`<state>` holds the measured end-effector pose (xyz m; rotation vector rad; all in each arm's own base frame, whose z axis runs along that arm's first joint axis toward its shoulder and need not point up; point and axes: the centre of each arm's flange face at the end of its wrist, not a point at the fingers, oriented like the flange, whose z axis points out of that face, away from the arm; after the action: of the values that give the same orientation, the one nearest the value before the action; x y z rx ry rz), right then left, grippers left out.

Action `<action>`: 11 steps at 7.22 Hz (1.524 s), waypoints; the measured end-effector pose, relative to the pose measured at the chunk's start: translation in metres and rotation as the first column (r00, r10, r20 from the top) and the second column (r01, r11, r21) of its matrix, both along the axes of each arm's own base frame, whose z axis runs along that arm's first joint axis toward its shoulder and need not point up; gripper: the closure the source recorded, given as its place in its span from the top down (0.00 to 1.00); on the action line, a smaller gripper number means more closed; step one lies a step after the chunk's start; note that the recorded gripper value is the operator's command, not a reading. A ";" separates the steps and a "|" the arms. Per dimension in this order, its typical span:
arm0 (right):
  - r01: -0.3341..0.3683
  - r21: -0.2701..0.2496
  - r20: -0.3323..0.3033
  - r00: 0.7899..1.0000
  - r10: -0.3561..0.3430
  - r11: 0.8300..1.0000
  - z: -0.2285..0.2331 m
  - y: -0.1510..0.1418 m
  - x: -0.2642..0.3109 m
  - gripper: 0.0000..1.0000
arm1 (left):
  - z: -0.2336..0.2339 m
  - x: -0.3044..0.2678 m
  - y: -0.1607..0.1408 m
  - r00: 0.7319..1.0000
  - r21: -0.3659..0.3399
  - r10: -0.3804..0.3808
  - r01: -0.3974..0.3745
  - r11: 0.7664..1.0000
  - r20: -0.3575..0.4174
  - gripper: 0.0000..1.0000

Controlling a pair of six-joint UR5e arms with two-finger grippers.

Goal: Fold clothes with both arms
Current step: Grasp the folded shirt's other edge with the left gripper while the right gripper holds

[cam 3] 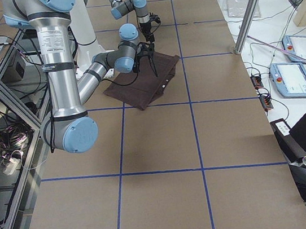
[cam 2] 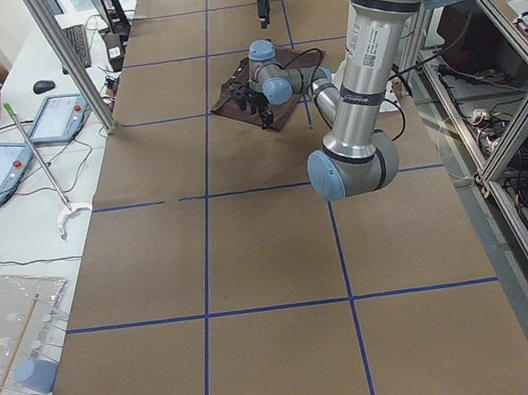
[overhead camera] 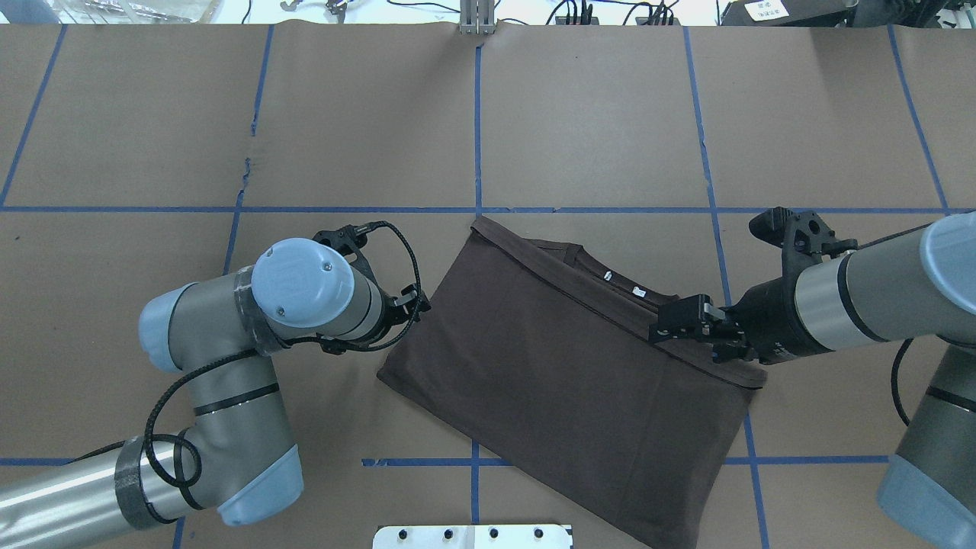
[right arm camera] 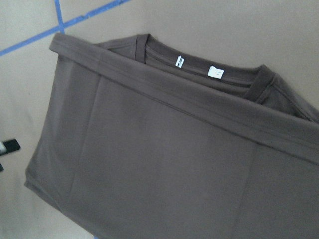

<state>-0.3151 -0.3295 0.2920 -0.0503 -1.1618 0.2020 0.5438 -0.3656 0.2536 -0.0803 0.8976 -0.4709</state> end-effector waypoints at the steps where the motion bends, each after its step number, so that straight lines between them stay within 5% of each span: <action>1: -0.013 0.002 0.001 1.000 0.013 1.000 -0.001 -0.007 0.000 1.00 | 0.002 0.005 0.016 1.000 -0.025 0.012 -0.011 1.000 0.018 0.85; 4: -0.022 -0.001 -0.002 1.000 0.022 1.000 0.000 -0.014 -0.002 1.00 | 0.018 0.028 0.045 0.998 -0.069 0.038 -0.034 0.997 0.058 0.76; 7: -0.026 -0.002 -0.006 1.000 0.026 1.000 0.002 -0.015 -0.001 1.00 | 0.020 0.034 0.047 0.998 -0.086 0.029 -0.023 0.996 0.062 0.07; 11: -0.029 -0.003 -0.007 1.000 0.029 1.000 0.003 -0.017 0.000 1.00 | 0.019 0.035 0.046 0.998 -0.086 0.020 -0.014 0.996 0.064 0.00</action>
<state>-0.3151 -0.3465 0.2949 -0.0357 -1.1559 0.2296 0.5785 -0.3195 0.2722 -0.1501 0.8125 -0.4934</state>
